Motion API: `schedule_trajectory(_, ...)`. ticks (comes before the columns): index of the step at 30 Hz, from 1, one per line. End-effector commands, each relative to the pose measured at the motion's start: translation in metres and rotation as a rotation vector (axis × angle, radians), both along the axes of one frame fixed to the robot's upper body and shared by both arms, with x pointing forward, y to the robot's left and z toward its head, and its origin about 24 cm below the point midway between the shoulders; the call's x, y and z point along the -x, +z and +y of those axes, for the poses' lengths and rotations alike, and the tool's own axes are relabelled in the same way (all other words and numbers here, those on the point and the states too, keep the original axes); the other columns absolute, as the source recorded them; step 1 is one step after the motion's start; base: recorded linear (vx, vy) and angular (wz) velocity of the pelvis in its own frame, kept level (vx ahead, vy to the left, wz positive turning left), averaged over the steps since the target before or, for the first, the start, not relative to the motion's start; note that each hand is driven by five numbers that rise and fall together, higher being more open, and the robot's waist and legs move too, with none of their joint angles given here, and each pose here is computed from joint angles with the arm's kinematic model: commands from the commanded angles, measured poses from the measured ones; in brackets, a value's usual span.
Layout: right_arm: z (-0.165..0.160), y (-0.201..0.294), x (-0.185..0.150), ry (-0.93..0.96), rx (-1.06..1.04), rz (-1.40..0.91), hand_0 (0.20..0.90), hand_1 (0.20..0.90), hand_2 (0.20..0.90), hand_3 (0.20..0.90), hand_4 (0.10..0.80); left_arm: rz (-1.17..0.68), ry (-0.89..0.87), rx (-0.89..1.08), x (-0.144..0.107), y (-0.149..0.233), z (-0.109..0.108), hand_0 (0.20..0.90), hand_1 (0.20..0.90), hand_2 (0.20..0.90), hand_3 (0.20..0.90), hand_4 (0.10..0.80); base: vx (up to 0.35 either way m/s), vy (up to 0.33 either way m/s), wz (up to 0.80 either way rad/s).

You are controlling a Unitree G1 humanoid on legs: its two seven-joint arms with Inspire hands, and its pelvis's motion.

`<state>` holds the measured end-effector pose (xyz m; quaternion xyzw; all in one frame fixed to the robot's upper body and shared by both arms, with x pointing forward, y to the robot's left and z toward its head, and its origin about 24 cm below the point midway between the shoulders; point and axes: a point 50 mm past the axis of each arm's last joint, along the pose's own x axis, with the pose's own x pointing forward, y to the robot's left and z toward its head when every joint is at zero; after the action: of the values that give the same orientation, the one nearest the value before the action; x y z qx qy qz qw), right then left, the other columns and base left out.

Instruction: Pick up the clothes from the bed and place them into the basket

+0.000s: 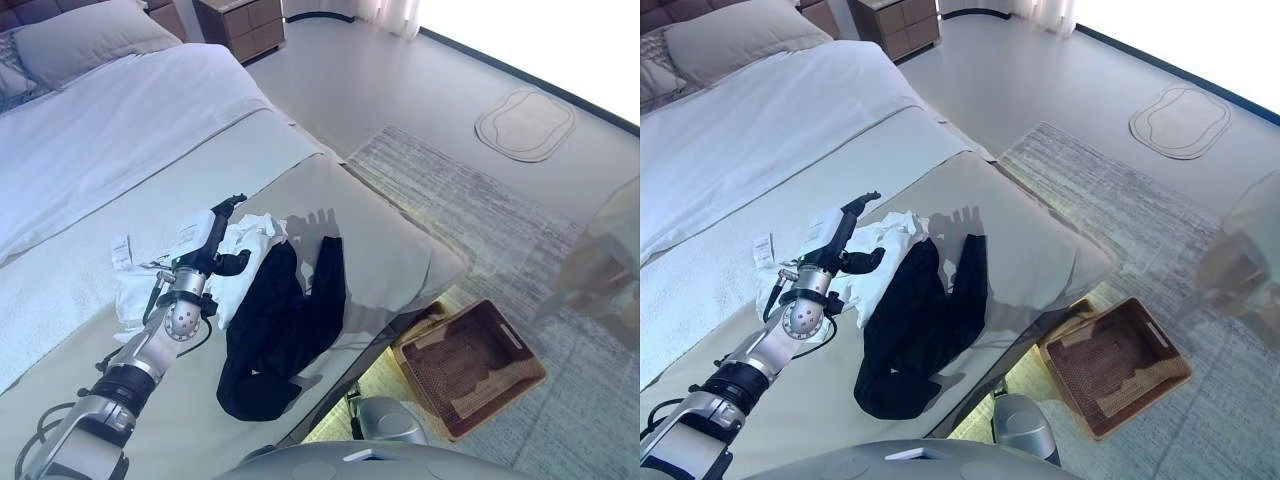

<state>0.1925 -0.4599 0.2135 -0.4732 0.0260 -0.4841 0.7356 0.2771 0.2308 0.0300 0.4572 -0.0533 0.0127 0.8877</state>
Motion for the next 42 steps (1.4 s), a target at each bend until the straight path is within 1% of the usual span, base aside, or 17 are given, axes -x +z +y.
schedule_trajectory(1,0.003,0.085,0.004,-0.004,0.229,-0.188,0.300,0.300,0.300,0.200,0.100,-0.146,0.013,0.022,-0.010,0.025,0.003,0.900,0.900,0.900,0.900,0.800,-0.109,0.036,-0.48)
schedule_trajectory(3,0.006,0.080,-0.001,0.019,0.209,-0.174,0.300,0.300,0.300,0.200,0.100,-0.142,0.003,0.011,-0.014,0.030,0.002,0.900,0.900,0.900,0.900,0.800,-0.135,0.019,-0.28)
schedule_trajectory(6,0.010,0.068,-0.019,0.064,0.159,-0.114,0.300,0.300,0.300,0.200,0.100,-0.161,0.028,-0.015,-0.020,0.043,0.011,0.900,0.900,0.900,0.900,0.800,-0.288,-0.071,-0.19)
schedule_trajectory(8,0.009,0.058,-0.025,0.075,0.132,-0.077,0.300,0.300,0.300,0.200,0.100,-0.177,0.049,-0.011,-0.021,0.048,0.014,0.900,0.900,0.900,0.900,0.800,-0.351,-0.122,-0.50)
schedule_trajectory(10,0.008,0.044,-0.028,0.086,0.101,-0.044,0.300,0.300,0.300,0.200,0.100,-0.179,0.075,0.027,-0.022,0.052,0.020,0.900,0.900,0.900,0.900,0.800,-0.353,-0.254,-0.46)
schedule_trajectory(11,0.008,0.030,-0.031,0.091,0.081,-0.022,0.300,0.300,0.300,0.200,0.100,-0.174,0.095,0.061,-0.023,0.052,0.027,0.900,0.900,0.900,0.900,0.800,-0.265,-0.312,-0.15)
schedule_trajectory(13,0.009,0.024,-0.034,0.102,0.063,-0.014,0.300,0.300,0.300,0.200,0.100,-0.164,0.111,0.085,-0.023,0.052,0.031,0.900,0.900,0.900,0.900,0.800,-0.191,-0.315,-0.10)
schedule_trajectory(15,0.011,0.018,-0.039,0.124,0.041,0.000,0.300,0.300,0.300,0.200,0.100,-0.143,0.137,0.154,-0.024,0.049,0.034,0.900,0.900,0.900,0.900,0.800,-0.160,-0.346,-0.04)
schedule_trajectory(20,0.024,0.026,-0.052,0.215,0.042,0.018,0.300,0.300,0.300,0.200,0.100,-0.139,0.178,0.255,-0.017,0.033,0.026,0.900,0.900,0.900,0.900,0.800,-0.198,-0.238,-0.06)
schedule_trajectory(26,0.036,0.032,-0.067,0.299,0.048,0.053,0.300,0.300,0.300,0.200,0.100,-0.187,0.202,0.324,-0.010,0.030,0.023,0.900,0.900,0.900,0.900,0.800,-0.252,-0.006,-0.10)
schedule_trajectory(28,0.039,0.020,-0.071,0.318,-0.001,0.053,0.300,0.300,0.300,0.200,0.100,-0.177,0.198,0.310,-0.012,0.031,0.025,0.900,0.900,0.900,0.900,0.800,-0.132,0.078,-0.08)
schedule_trajectory(30,0.046,-0.002,-0.075,0.315,-0.047,0.080,0.300,0.300,0.300,0.200,0.100,-0.179,0.163,0.300,-0.021,0.040,0.020,0.900,0.900,0.900,0.900,0.800,-0.170,-0.062,0.21)
schedule_trajectory(32,0.047,-0.014,-0.079,0.326,-0.110,0.097,0.300,0.300,0.300,0.200,0.100,-0.191,0.149,0.286,-0.026,0.045,0.016,0.900,0.900,0.900,0.900,0.800,-0.142,-0.071,0.06)
schedule_trajectory(38,0.056,-0.054,-0.088,0.388,-0.223,0.217,0.300,0.300,0.300,0.200,0.100,-0.183,0.131,0.310,-0.026,0.039,0.007,0.900,0.900,0.900,0.900,0.800,-0.089,-0.005,0.01)
schedule_trajectory(42,0.059,-0.084,-0.086,0.379,-0.283,0.319,0.300,0.300,0.300,0.200,0.100,-0.172,0.129,0.316,-0.023,0.035,0.006,0.900,0.900,0.900,0.900,0.800,-0.045,0.035,-0.01)
